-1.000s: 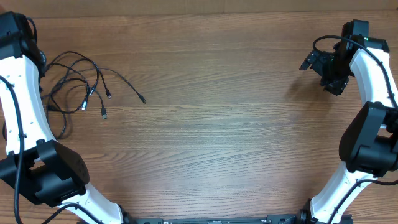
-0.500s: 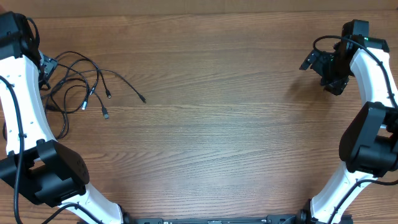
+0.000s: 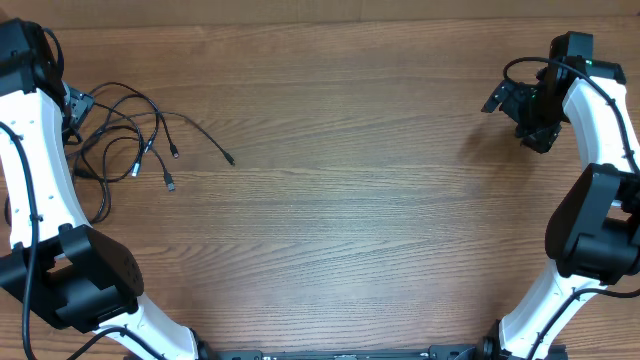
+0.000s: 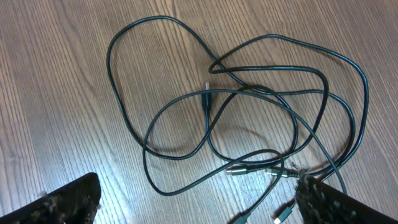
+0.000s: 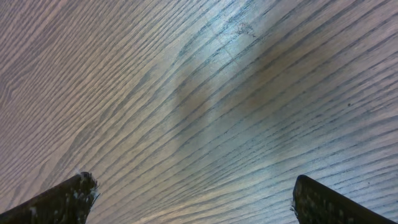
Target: Untangle cables
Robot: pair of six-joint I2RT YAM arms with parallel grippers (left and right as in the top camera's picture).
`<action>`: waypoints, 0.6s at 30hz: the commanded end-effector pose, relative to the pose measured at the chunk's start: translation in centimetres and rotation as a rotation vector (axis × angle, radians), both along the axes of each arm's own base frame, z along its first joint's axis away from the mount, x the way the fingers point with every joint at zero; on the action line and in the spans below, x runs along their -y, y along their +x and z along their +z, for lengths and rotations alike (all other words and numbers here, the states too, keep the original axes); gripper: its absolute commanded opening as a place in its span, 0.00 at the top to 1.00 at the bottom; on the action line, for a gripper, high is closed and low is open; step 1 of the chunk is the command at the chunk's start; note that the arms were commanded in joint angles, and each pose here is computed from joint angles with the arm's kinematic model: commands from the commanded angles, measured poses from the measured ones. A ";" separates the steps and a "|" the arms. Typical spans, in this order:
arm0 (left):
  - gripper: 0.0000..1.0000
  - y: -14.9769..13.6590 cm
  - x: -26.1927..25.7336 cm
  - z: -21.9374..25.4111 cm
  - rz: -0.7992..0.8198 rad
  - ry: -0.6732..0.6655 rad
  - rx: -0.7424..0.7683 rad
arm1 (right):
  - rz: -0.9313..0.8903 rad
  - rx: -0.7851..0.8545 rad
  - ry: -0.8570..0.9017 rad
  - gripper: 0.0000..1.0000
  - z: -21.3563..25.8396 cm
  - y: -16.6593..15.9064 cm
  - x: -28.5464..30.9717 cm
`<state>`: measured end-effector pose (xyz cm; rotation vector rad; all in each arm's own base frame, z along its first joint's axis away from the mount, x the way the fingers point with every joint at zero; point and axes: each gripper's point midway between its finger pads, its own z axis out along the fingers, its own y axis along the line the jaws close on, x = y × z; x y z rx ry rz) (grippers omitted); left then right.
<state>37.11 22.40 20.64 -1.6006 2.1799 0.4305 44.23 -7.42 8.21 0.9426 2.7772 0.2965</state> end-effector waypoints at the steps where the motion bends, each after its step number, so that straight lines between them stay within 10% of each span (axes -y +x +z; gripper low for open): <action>1: 0.00 0.0 0.0 0.5 0.000 0.003 0.011 | 0.003 0.051 -0.004 0.00 1.8 0.5 0.1; 18: 0.00 0.1 -0.1 0.2 0.001 0.001 0.006 | 0.003 0.051 -0.004 0.00 1.8 0.5 0.1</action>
